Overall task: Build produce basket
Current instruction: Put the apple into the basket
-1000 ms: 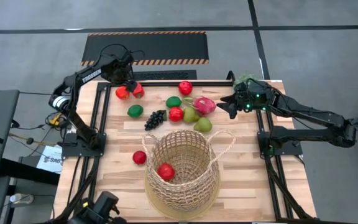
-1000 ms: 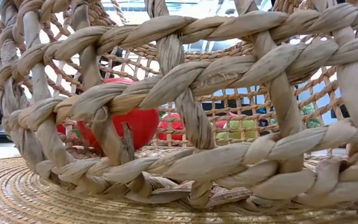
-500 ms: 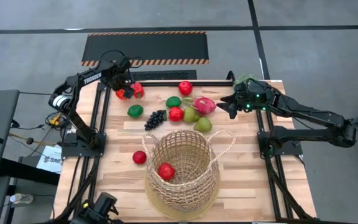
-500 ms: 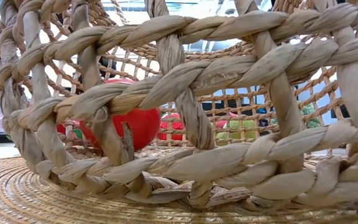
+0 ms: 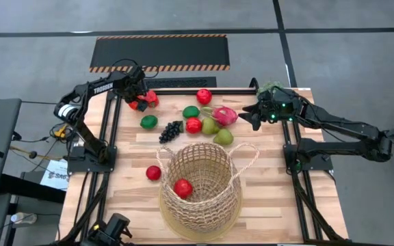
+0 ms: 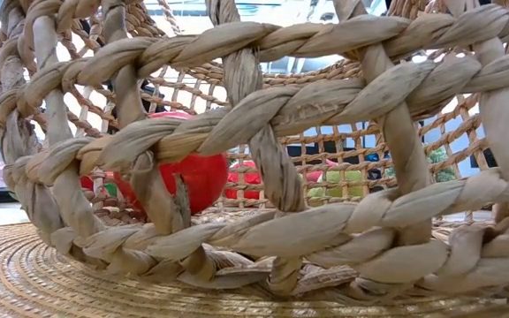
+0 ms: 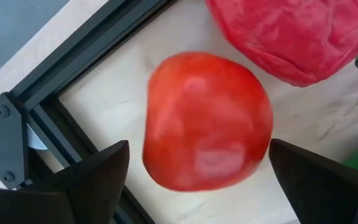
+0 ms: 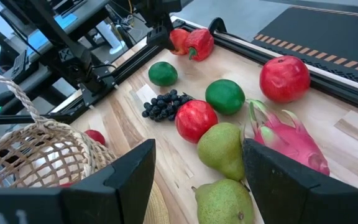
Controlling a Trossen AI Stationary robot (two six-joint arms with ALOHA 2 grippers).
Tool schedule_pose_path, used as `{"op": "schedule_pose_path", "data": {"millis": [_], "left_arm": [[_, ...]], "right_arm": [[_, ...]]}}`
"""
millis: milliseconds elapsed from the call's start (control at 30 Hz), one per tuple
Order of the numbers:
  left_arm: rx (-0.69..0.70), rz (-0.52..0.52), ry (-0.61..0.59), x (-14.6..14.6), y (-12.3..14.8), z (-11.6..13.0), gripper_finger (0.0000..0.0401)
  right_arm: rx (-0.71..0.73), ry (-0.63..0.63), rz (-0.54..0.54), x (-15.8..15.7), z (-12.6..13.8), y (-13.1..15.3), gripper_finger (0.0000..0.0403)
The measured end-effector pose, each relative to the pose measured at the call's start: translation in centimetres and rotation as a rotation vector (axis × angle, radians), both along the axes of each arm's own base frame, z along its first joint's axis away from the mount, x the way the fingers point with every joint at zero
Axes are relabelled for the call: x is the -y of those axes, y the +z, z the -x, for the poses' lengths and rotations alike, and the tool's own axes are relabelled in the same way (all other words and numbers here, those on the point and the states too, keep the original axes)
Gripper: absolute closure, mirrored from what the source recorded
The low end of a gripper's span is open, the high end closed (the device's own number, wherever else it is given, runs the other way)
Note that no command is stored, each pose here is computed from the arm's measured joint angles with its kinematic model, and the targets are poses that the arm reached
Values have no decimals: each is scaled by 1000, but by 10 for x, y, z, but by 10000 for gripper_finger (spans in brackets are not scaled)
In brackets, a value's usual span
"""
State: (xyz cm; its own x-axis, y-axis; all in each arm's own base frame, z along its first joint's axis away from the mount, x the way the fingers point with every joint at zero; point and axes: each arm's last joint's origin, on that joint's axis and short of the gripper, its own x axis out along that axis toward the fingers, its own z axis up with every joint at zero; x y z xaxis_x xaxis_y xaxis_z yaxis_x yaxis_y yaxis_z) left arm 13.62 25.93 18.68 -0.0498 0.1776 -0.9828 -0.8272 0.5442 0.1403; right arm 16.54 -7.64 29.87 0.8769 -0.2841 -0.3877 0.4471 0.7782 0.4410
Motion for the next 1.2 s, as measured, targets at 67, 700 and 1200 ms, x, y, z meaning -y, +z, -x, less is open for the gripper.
{"op": "schedule_pose_path", "data": {"millis": [67,700,1200], "left_arm": [[-1,0,1,0,0,0,53],[-18,50,72,10,2,-1,169],[504,-90,61,80,125,-15,169]], "right_arm": [[0,0,0,0,0,0,143],[0,0,0,0,0,0,143],[0,0,-1,0,0,0,143]]}}
